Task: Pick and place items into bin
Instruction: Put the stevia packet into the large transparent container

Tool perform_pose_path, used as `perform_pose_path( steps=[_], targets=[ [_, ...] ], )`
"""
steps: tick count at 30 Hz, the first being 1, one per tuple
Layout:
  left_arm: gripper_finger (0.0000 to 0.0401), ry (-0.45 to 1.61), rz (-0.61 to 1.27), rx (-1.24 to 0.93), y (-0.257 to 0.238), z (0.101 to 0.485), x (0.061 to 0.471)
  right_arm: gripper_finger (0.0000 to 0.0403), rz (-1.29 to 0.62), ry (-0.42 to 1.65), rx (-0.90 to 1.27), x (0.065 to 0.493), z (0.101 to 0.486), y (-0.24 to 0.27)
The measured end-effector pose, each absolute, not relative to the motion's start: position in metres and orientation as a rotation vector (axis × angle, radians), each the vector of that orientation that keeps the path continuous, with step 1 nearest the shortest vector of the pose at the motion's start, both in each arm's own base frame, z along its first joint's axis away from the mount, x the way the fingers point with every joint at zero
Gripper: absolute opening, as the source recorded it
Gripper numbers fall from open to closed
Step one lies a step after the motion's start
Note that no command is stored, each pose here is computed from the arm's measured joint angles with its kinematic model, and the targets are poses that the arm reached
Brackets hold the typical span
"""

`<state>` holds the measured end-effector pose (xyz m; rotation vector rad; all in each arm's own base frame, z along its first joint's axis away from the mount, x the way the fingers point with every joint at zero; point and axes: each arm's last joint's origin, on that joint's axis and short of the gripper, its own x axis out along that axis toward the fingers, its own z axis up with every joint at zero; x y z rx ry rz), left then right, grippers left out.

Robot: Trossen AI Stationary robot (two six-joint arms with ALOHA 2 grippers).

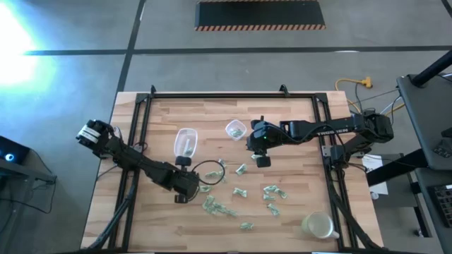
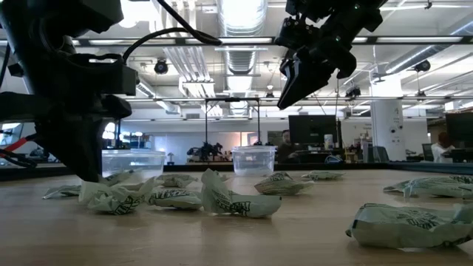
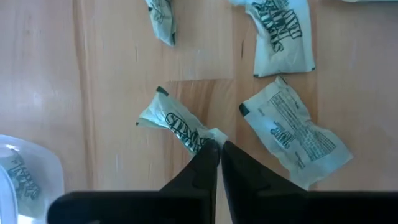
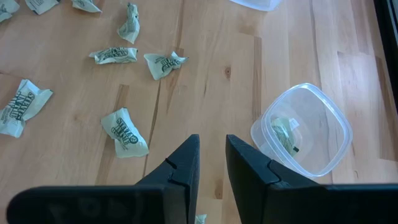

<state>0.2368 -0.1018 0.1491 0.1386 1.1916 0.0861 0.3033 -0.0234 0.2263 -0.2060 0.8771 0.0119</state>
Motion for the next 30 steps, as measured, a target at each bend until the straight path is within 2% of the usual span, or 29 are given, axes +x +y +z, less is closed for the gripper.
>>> perform_pose_path(
  steps=[17,24,30],
  targets=[
    [0.0000,1.096,0.218,0.335,-0.101,0.172,0.247,0.0068,0.012,0.877,-0.206,0.303,0.226,-0.023],
    [0.0000,1.050,0.468,0.463,-0.091,0.181,0.239,0.0068,0.013,0.877,-0.207,0.303,0.226,-0.023],
    [0.0000,1.072,0.627,0.407,-0.082,0.186,0.222,0.0068,0.012,0.877,-0.206,0.303,0.226,-0.023]
  ],
)
